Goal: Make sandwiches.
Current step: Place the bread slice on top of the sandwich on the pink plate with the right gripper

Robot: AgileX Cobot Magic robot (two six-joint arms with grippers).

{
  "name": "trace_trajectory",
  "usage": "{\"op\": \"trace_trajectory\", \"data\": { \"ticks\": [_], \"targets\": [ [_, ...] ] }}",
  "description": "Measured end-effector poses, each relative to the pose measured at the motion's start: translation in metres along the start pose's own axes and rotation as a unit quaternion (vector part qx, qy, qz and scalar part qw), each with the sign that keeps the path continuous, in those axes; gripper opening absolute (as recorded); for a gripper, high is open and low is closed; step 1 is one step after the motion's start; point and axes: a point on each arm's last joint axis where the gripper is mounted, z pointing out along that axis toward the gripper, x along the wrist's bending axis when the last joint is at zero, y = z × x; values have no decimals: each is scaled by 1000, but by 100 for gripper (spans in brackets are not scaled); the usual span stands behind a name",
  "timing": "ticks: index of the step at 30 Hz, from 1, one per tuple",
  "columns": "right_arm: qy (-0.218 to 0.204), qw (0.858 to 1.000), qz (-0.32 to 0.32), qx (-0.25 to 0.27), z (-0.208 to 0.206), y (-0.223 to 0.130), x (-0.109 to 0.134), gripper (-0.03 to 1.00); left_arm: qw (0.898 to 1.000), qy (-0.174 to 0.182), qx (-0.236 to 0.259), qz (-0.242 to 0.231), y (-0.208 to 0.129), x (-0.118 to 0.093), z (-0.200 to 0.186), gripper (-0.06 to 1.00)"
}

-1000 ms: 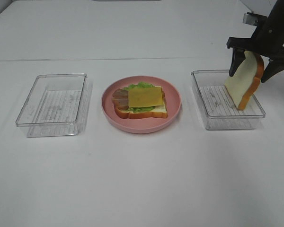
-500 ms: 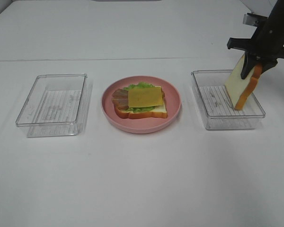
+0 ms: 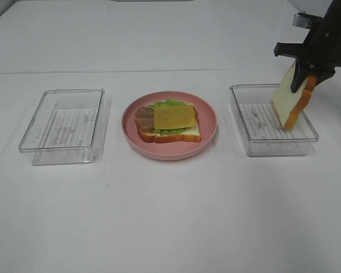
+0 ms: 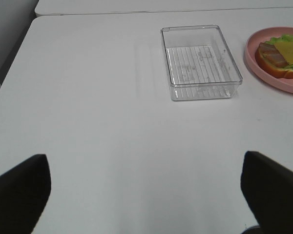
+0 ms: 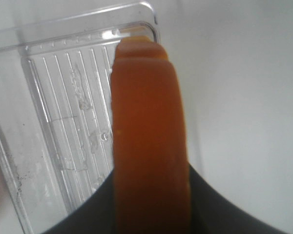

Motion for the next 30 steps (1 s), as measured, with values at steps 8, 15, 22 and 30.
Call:
{"op": "trace_trajectory", "data": {
  "ticks": [8,15,22,30],
  "targets": [
    [2,999,-5,-41,-41,-4,4,24,1000,0,0,0,0,0,0,98],
    [29,996,-4,-80,-77,-11,11,24,1000,-3,0,-1,0,0,0,98],
    [137,985,-11,-101,-117,-37,31,24,1000,-3,0,-1,0,0,0,98],
    [335,939,-40,-61,-86,-72,57,24,1000,-3,0,-2,0,-1,0,98]
  ]
}}
